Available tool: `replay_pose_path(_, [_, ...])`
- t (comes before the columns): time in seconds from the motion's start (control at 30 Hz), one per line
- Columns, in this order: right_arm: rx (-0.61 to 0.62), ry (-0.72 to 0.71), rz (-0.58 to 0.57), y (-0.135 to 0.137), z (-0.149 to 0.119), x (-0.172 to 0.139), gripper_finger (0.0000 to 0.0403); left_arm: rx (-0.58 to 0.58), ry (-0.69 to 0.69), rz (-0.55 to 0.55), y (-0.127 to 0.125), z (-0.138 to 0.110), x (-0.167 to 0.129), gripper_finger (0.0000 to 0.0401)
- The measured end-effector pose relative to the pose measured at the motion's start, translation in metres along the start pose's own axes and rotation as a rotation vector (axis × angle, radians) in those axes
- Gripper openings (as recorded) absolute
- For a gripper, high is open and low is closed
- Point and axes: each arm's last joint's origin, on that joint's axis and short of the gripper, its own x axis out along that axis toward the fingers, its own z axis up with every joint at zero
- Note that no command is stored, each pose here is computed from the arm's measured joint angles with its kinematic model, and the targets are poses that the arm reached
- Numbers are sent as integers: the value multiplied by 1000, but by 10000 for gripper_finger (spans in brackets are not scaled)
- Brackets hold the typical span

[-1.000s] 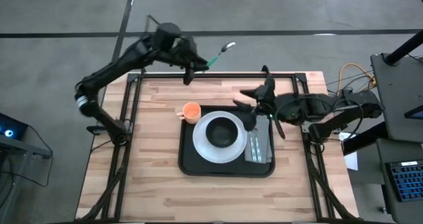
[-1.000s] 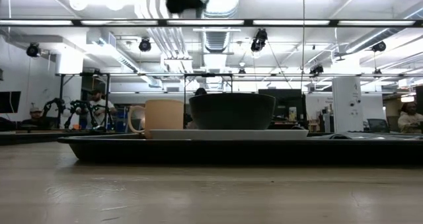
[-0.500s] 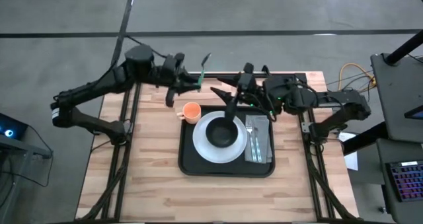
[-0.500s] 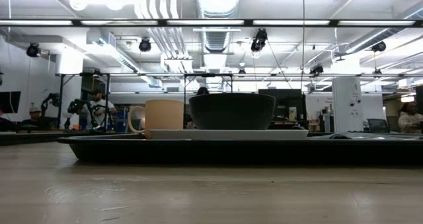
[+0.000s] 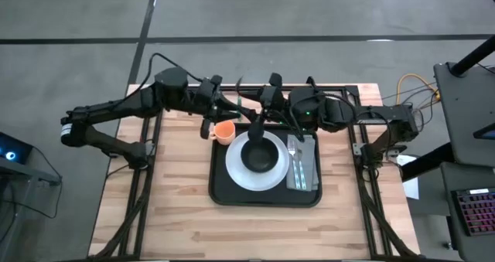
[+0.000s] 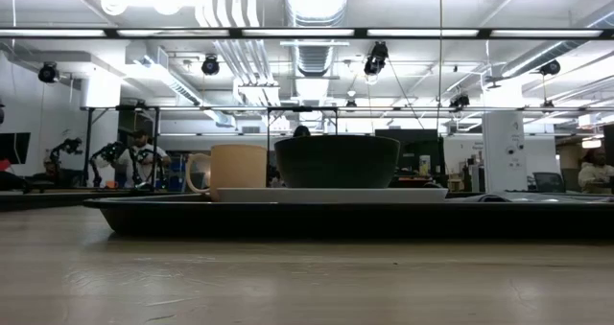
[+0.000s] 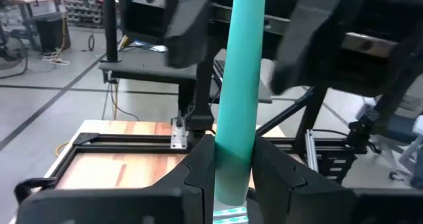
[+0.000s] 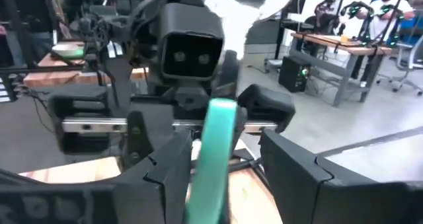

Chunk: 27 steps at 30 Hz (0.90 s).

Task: Set up tray
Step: Put the blue spoon on the gray napkin to the right of the blue knife

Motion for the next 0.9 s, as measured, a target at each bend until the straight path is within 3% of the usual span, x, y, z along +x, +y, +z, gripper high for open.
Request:
replay_pose_path(0.23, [38,-4,8,-1,8,-4,139,-8,15,54,2,-4,1,57])
replay_pose_path(0.47, [36,-10,6,-1,9,-5,27,-5,22,50,2,-8,2,57])
replay_pose_path(0.67, [40,16,-25,-3,8,-8,19,-12,27,48,1,-8,2,59])
replay_pose_path(0.73, [59,76,-56,-7,6,-16,19,-38,32,55,0,-7,-2,93])
replay_pose_path(0.9, [178,367,-227,-22,-20,-39,15,-57,-73,61,-6,17,-38,227])
